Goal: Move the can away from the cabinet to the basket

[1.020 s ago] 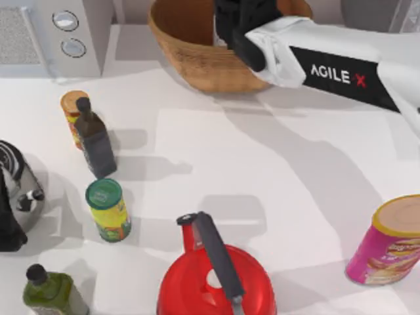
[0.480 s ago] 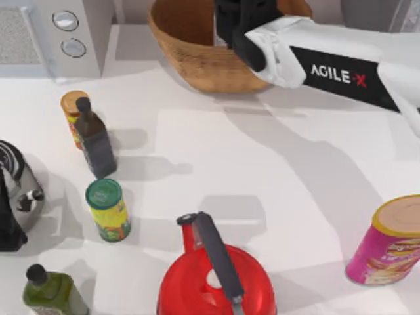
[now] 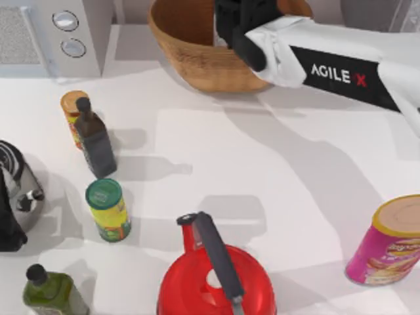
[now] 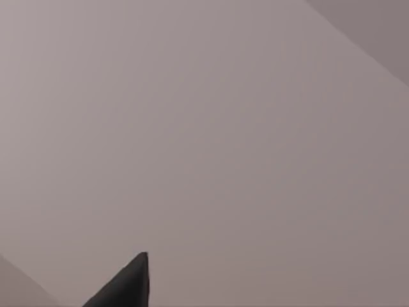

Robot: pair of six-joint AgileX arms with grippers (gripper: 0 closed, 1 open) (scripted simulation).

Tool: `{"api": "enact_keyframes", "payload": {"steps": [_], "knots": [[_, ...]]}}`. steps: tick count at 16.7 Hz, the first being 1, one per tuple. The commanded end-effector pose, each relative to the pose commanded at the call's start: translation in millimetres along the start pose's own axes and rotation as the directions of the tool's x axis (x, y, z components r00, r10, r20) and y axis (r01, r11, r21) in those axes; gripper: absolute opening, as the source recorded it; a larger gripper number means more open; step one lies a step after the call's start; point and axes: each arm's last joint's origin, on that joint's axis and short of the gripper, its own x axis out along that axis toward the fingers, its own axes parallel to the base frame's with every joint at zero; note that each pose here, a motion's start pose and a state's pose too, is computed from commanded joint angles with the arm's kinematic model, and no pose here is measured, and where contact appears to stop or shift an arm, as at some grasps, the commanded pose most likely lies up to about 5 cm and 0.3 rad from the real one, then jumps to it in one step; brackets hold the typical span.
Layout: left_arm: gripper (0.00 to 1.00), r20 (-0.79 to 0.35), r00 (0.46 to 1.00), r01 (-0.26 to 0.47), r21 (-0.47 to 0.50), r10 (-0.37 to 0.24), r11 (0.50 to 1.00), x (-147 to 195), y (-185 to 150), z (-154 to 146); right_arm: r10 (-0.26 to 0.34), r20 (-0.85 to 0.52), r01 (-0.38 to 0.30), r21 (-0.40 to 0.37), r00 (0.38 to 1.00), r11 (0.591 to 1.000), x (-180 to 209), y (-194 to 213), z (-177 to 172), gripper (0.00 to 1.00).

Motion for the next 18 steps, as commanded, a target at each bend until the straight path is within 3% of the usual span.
{"api": "enact_keyframes", "payload": {"steps": [5, 10, 14, 18], "knots": [[1.00, 0.000, 1.000, 0.000, 0.000, 0.000, 1.000, 0, 0, 0, 0.003, -0.002, -0.003, -0.004, 1.000, 1.000, -5, -11, 13, 1.00], [1.00, 0.000, 1.000, 0.000, 0.000, 0.000, 1.000, 0, 0, 0, 0.002, -0.013, -0.003, -0.018, 1.000, 1.000, -37, -71, 65, 1.00], [1.00, 0.000, 1.000, 0.000, 0.000, 0.000, 1.000, 0, 0, 0, 0.001, -0.010, -0.001, -0.018, 1.000, 1.000, -97, -143, 111, 1.00], [1.00, 0.000, 1.000, 0.000, 0.000, 0.000, 1.000, 0, 0, 0, -0.003, 0.034, 0.003, -0.001, 0.999, 1.000, -200, -219, 135, 1.00]]}}
